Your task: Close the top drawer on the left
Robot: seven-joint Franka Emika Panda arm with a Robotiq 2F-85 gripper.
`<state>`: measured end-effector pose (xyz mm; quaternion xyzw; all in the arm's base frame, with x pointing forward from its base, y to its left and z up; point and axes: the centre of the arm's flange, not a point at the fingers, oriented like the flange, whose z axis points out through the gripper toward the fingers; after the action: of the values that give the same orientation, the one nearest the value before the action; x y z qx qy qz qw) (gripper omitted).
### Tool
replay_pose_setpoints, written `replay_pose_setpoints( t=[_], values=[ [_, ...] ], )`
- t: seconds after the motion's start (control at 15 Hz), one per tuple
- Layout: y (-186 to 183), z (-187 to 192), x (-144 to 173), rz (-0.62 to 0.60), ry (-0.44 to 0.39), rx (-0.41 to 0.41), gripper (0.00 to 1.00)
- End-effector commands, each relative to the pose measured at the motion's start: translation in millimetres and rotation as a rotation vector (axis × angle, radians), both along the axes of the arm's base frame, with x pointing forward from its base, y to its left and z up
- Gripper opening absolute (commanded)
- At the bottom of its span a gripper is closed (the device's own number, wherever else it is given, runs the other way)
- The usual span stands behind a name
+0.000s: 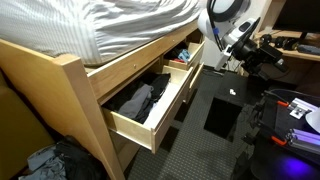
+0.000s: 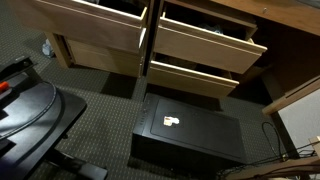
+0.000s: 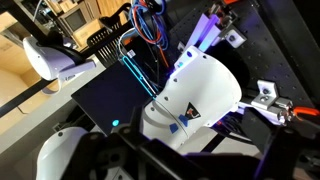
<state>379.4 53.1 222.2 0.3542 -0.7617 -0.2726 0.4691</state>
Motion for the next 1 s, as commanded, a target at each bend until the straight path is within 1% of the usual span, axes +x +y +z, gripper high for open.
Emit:
replay_pose_setpoints(
  t=[0.0,0.07,0.13,0.2,0.33,0.4,0.47,0.53,0.6,0.67,0.73,0.8,0.87,0.93],
  values=[
    [-0.7,-2.4,1.2,-0.006,0.006,-0.003,1.0],
    [-1.1,-4.3,2.1,-0.008,0.011,-0.004,1.0],
    [-41.3,-32.3,-20.7,-0.035,0.066,-0.034,1.0],
    [-66.8,-48.1,-21.8,-0.05,0.137,-0.049,1.0],
    [-104.5,-65.6,-36.9,-0.083,0.217,-0.104,1.0],
    [-128.3,-78.1,-46.3,-0.118,0.253,-0.129,1.0],
    [-154.1,-91.4,-56.1,-0.16,0.271,-0.149,1.0],
    [-178.6,-105.3,-66.1,-0.189,0.286,-0.151,1.0],
    [-202.6,-120.7,-73.9,-0.248,0.24,-0.166,1.0],
    [-227.0,-137.2,-80.9,-0.299,0.195,-0.165,1.0],
    [-248.3,-157.0,-84.8,-0.343,0.128,-0.15,1.0],
    [-268.7,-170.5,-88.6,-0.369,0.084,-0.138,1.0],
    [-238.2,-140.9,-92.6,-0.32,0.14,-0.171,1.0],
    [-256.1,-152.8,-98.9,-0.346,0.116,-0.167,1.0]
  ],
)
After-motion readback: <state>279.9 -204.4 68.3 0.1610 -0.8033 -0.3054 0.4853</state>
